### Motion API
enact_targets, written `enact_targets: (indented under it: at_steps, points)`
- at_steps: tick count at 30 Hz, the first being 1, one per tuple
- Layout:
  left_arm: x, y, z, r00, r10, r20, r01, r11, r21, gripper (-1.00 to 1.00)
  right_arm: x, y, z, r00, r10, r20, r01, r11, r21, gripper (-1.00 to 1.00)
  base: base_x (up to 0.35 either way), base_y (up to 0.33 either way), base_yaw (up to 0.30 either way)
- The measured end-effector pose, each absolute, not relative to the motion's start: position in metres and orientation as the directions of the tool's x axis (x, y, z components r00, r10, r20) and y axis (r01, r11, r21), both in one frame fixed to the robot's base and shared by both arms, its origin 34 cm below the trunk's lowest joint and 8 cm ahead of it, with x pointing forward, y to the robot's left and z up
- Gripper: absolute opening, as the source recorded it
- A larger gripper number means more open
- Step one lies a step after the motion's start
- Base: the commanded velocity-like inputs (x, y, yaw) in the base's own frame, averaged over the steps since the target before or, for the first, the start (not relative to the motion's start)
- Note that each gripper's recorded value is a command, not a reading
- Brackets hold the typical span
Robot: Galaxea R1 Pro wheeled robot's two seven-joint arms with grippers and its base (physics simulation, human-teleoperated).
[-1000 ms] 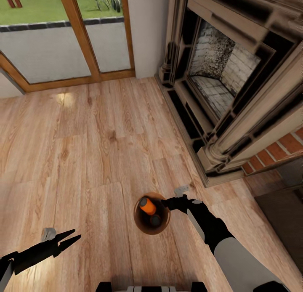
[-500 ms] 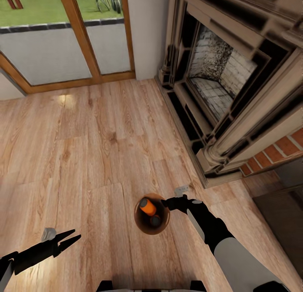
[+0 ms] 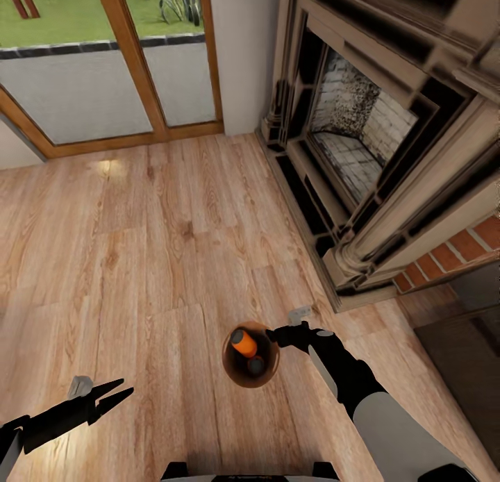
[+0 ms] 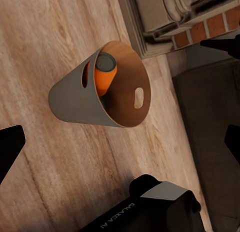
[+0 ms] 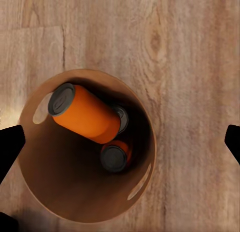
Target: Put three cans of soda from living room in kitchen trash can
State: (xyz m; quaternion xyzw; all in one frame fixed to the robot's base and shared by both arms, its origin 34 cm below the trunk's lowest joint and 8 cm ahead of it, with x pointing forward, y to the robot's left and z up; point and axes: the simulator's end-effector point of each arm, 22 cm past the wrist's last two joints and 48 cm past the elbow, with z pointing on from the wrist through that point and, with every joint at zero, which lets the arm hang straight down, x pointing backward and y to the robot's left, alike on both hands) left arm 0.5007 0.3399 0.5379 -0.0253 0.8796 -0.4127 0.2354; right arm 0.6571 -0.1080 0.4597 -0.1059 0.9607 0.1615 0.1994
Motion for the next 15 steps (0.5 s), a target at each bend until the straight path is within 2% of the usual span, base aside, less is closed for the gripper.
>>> enact_targets:
  at_steps: [5, 15]
  points:
    - [0.502, 0.339, 0.548, -0.886, -0.242, -0.396, 0.150, 0.658, -0.738, 1.00, 0.657, -0.112, 0.468, -0.899, -0.140, -0.415, -0.265, 0.928, 0.261, 1.00, 0.000, 0.000, 0.000]
    - [0.489, 0.335, 0.561, -0.894, -0.270, -0.357, 0.110, 0.641, -0.760, 1.00, 0.605, -0.147, 0.447, -0.934, -0.154, -0.322, -0.235, 0.945, 0.230, 1.00, 0.000, 0.000, 0.000]
